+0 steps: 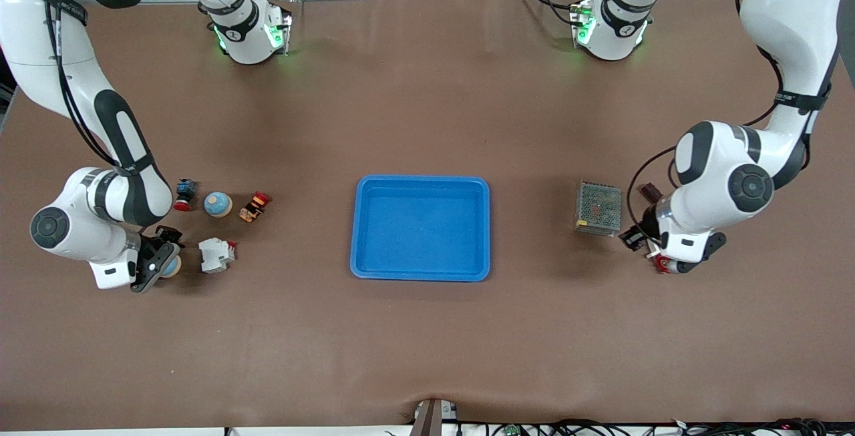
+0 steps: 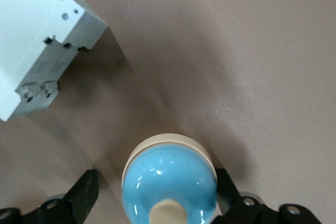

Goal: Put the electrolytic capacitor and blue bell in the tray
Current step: 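Close the right gripper on the bell while the left gripper grasps the capacitor, then carry the capacitor toward the tray while the right gripper lifts the bell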

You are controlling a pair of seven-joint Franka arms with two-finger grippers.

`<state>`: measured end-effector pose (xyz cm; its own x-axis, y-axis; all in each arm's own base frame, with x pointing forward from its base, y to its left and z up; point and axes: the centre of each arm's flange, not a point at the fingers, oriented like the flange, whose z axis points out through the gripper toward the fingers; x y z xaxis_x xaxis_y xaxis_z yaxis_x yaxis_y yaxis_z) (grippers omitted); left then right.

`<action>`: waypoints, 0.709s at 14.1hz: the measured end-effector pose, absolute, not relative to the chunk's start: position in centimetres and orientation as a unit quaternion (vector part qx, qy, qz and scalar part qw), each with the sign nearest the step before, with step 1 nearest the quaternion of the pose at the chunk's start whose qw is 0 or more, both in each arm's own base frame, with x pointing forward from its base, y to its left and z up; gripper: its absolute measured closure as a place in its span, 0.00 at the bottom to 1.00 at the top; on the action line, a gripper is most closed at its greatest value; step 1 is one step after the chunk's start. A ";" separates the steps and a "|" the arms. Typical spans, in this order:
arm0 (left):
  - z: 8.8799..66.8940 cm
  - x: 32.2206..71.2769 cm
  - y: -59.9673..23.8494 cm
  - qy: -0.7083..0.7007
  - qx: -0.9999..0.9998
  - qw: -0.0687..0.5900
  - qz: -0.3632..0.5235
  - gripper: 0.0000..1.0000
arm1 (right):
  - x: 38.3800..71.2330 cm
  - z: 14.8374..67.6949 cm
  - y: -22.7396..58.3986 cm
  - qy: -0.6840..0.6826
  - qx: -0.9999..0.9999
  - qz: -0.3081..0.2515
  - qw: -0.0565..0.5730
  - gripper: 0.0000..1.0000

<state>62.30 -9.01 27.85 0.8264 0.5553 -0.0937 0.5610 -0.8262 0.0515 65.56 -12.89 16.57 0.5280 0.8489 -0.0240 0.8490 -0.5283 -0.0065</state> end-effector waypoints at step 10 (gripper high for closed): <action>30.2 59.6 -29.5 0.384 0.921 0.061 -0.039 0.67 | 65.8 17.2 -12.9 0.486 0.874 -0.008 0.005 0.34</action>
